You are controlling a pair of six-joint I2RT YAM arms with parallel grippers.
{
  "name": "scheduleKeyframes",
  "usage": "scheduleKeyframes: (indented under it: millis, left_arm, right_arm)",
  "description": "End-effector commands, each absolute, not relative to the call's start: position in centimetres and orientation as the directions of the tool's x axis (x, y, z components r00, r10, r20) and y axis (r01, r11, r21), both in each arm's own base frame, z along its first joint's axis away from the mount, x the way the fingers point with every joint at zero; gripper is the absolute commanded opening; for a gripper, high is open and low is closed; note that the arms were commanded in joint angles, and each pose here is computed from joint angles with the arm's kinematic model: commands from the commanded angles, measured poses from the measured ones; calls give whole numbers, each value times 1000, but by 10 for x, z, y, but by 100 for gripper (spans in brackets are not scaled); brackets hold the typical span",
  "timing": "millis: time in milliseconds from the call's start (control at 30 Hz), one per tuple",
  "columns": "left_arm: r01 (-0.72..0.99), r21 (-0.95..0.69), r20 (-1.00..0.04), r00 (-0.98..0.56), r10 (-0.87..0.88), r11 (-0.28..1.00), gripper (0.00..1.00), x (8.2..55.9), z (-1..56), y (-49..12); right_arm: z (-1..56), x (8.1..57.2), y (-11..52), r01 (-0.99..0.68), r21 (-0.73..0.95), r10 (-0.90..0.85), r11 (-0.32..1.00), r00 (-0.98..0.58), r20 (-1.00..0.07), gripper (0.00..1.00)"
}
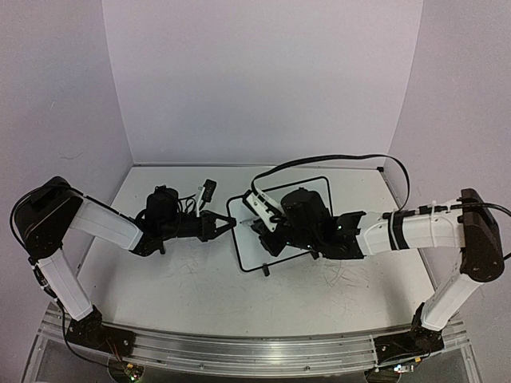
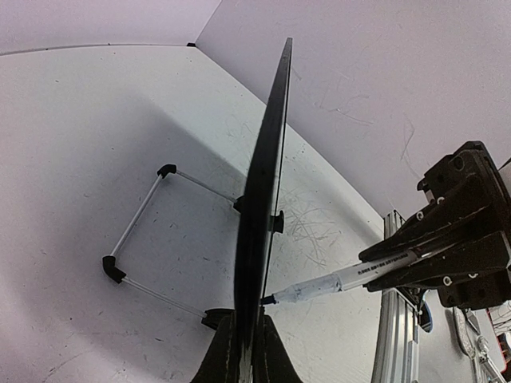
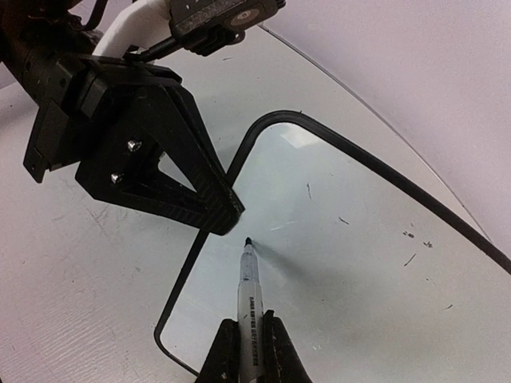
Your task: Write a sentence on the whiteboard
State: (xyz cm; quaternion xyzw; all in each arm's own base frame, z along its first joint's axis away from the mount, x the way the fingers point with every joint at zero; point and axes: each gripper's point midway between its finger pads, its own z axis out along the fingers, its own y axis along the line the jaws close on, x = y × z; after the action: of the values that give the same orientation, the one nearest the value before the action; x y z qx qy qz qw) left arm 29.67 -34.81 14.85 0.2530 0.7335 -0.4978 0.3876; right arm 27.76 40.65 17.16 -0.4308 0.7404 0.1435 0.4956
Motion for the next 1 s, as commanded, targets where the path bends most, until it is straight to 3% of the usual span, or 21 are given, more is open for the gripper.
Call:
scheduleKeyframes:
  millis: [0,967]
  left_arm:
    - [748,-534,-814,-581,0,394,0,295,148,-344]
    - [751,-529,-818,-575,-3,396,0,295,151,-343]
  right_arm:
    - [178,284,412,-763,-207,-471,613,-142,-871,0]
    - [161,277,405,-763,-188,-493,618,-190,-849,0]
